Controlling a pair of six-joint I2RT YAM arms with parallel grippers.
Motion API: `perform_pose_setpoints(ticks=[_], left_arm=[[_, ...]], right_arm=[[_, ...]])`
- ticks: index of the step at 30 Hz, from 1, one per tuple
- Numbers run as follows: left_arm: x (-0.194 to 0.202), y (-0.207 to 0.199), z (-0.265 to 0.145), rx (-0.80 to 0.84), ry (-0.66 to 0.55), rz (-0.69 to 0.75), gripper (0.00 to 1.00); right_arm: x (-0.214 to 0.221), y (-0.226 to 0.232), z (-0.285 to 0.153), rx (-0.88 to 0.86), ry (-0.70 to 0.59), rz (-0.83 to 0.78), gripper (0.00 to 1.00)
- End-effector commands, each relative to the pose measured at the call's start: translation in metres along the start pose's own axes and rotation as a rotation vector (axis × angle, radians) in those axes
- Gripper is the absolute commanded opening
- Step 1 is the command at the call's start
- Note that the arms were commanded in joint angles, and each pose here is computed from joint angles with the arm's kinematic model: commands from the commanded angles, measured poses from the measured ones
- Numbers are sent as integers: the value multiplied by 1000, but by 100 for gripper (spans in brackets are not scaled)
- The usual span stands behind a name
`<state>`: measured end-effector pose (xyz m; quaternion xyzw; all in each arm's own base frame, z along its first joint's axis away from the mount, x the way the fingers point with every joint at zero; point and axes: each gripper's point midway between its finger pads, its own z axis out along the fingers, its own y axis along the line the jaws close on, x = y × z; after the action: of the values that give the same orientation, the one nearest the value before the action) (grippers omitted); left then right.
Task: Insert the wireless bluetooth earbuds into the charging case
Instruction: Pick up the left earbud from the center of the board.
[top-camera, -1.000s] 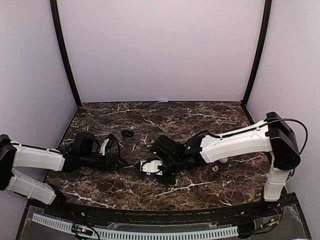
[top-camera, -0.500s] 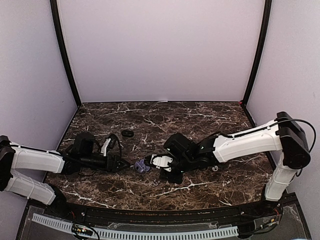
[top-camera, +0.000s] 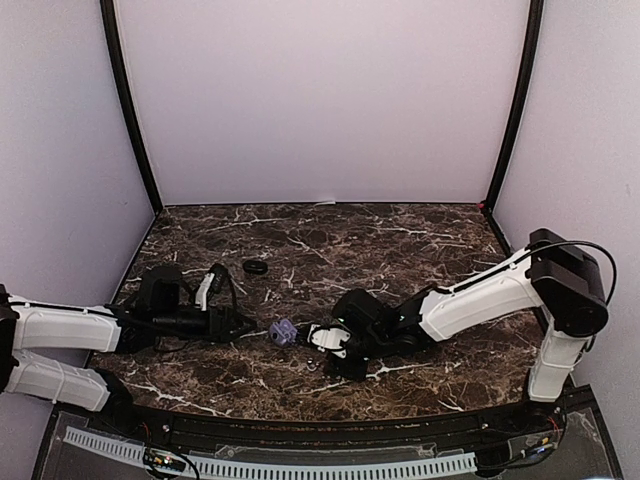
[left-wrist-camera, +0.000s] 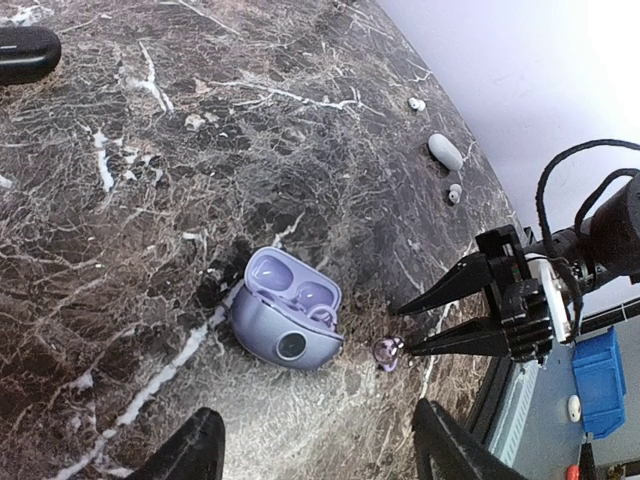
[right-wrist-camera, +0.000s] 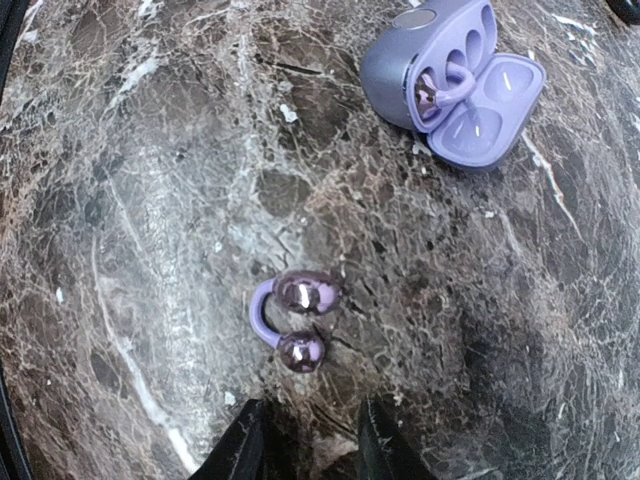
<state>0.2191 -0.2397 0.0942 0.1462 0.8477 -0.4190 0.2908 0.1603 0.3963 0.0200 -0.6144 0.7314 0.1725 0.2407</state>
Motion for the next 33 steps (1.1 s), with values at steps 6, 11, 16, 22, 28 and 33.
perform_pose_setpoints(ticks=[6, 11, 16, 22, 28, 33], left_arm=[[-6, -14, -6, 71, -55, 49, 67], [-3, -10, -4, 58, -45, 32, 67], [-3, -10, -6, 56, -47, 30, 67], [-4, -11, -6, 54, -47, 35, 67], [-3, -10, -6, 51, -45, 32, 67], [-3, -11, -6, 55, -43, 39, 67]], right_arm=[[-3, 0, -5, 34, -84, -32, 31], [0, 1, 8, 19, -36, -98, 33], [-5, -1, 14, 20, -31, -139, 34], [-5, 4, 18, -17, -13, -176, 28], [-4, 12, 18, -71, -2, -192, 20], [-8, 13, 15, -76, -9, -192, 11]])
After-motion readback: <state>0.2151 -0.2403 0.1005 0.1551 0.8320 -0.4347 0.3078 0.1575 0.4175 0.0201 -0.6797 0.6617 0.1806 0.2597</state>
